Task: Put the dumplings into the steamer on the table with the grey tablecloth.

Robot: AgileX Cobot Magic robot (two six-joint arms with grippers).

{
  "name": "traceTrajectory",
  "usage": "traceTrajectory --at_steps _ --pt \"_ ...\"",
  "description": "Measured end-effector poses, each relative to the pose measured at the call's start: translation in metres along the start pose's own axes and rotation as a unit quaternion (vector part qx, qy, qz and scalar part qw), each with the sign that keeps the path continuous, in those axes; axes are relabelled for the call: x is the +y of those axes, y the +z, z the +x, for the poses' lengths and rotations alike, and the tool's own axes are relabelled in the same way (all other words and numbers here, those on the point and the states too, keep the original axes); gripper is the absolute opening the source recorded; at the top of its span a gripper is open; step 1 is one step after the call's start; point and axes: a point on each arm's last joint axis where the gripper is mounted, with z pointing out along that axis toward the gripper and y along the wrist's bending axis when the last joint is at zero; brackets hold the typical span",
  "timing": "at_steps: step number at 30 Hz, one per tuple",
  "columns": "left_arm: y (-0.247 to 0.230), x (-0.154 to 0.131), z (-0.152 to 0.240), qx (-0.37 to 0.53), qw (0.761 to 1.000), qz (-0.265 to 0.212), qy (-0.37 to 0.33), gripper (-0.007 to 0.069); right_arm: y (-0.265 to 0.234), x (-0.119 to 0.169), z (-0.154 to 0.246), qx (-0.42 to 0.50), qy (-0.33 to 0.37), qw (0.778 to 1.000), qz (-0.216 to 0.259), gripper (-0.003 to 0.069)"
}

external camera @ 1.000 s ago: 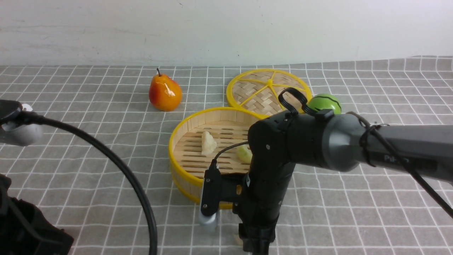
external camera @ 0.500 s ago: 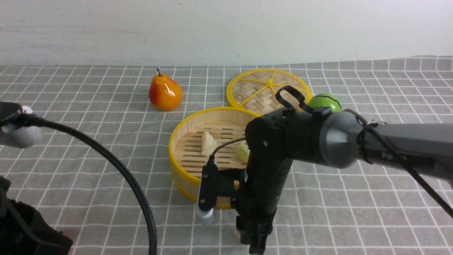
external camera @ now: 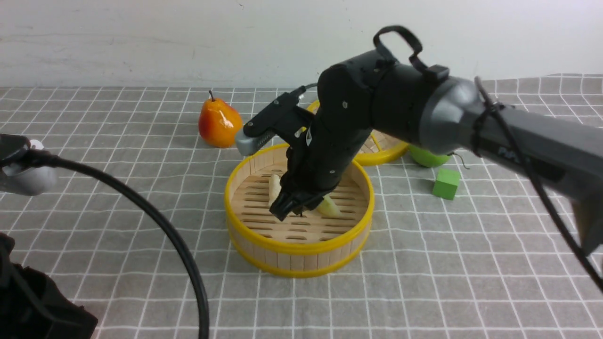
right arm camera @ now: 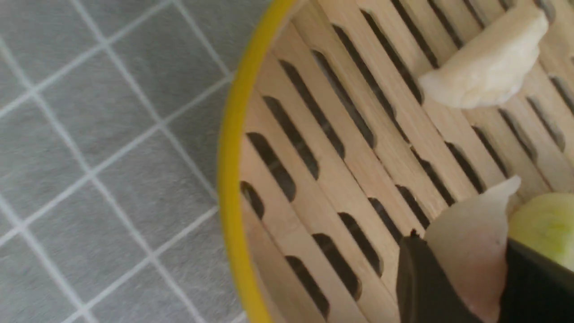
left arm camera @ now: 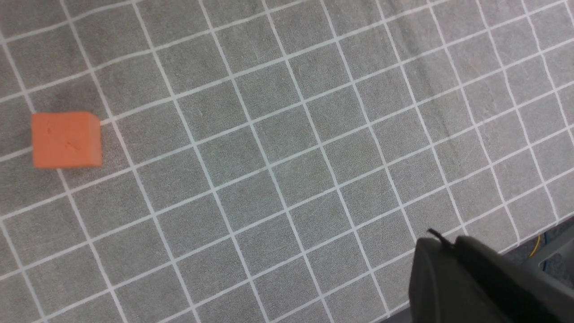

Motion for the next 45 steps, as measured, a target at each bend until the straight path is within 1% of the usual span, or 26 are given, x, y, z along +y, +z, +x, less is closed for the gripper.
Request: traceTrajectory --at_steps 2,5,8,9,10,12,13,15,16,18,19,22,24,26,30,31,32,33,35,38,39,40,45 --pt "0.0 0.0 0.0 0.0 1.0 0.0 0.0 0.0036 0.02 -0.004 0.005 0.019 0.017 1.0 0.002 0.0181" --pt "0.0 0.0 0.0 0.0 1.0 0.0 0.0 0.0038 0.037 -0.007 0.009 0.035 0.032 0.999 0.006 0.0185" --pt "0.0 0.0 0.0 0.0 1.0 0.0 0.0 0.0039 0.036 -0.008 0.007 0.03 0.047 0.998 0.011 0.0256" --pt "0.0 0.0 0.0 0.0 1.0 0.0 0.0 0.0039 0.035 -0.008 0.006 0.03 0.049 0.998 0.012 0.0298" --pt "0.0 0.0 0.0 0.0 1.0 0.0 0.0 0.004 0.034 -0.008 0.006 0.031 0.051 0.998 0.012 0.0323" --pt "-0.002 0.0 0.001 -0.004 1.0 0.001 0.001 0.0044 0.024 -0.009 0.002 0.029 0.056 0.998 0.014 0.0418" --pt "-0.003 0.0 0.002 -0.007 1.0 0.001 0.001 0.0046 0.015 -0.009 -0.001 0.028 0.056 0.998 0.014 0.0447" --pt "-0.008 0.0 0.006 -0.02 1.0 0.003 0.003 0.0048 -0.001 -0.009 -0.005 0.023 0.056 0.998 0.015 0.0477" --pt "-0.014 -0.001 0.012 -0.035 0.999 0.005 0.005 0.0048 -0.017 -0.008 -0.008 0.015 0.055 0.998 0.016 0.0486" --pt "-0.022 -0.001 0.022 -0.069 0.998 0.009 0.009 0.0049 -0.043 -0.007 -0.01 0.002 0.055 0.998 0.017 0.0486" --pt "-0.028 0.0 0.032 -0.098 0.995 0.013 0.009 0.0049 -0.064 -0.006 -0.011 -0.008 0.055 0.998 0.017 0.0475" --pt "-0.031 0.003 0.051 -0.151 0.988 0.02 0.004 0.005 -0.098 -0.002 -0.009 -0.025 0.057 0.998 0.012 0.0424" --pt "-0.025 0.008 0.072 -0.204 0.979 0.029 -0.008 0.0051 -0.123 0.003 -0.003 -0.04 0.061 0.997 0.002 0.035" --pt "-0.019 0.011 0.082 -0.232 0.972 0.035 -0.019 0.0053 -0.137 0.006 0.004 -0.05 0.063 0.997 -0.002 0.0293" --pt "-0.005 0.017 0.102 -0.284 0.957 0.049 -0.041 0.0056 -0.16 0.015 0.026 -0.083 0.074 0.994 -0.015 0.015" --pt "-0.004 0.018 0.104 -0.291 0.954 0.05 -0.043 0.0057 -0.168 0.017 0.03 -0.101 0.075 0.992 -0.017 0.0138" --pt "-0.001 0.02 0.106 -0.302 0.951 0.051 -0.044 0.0057 -0.175 0.02 0.037 -0.118 0.076 0.99 -0.021 0.0104" --pt "0.0 0.02 0.107 -0.307 0.95 0.05 -0.043 0.0057 -0.179 0.021 0.042 -0.131 0.074 0.988 -0.022 0.0093" --pt "0.005 0.023 0.109 -0.317 0.946 0.045 -0.041 0.0057 -0.2 0.03 0.064 -0.184 0.065 0.98 -0.032 0.0036" --pt "0.012 0.024 0.111 -0.313 0.948 0.041 -0.042 0.0059 -0.22 0.038 0.088 -0.247 0.055 0.967 -0.039 0.0" --pt "0.012 0.025 0.111 -0.311 0.949 0.04 -0.042 0.006 -0.221 0.039 0.092 -0.256 0.057 0.964 -0.041 -0.0001" --pt "0.016 0.025 0.112 -0.306 0.95 0.039 -0.043 0.006 -0.237 0.044 0.108 -0.303 0.049 0.951 -0.039 -0.0006" --pt "0.018 0.026 0.113 -0.302 0.952 0.037 -0.043 0.006 -0.26 0.053 0.154 -0.384 0.031 0.922 -0.022 -0.0006"
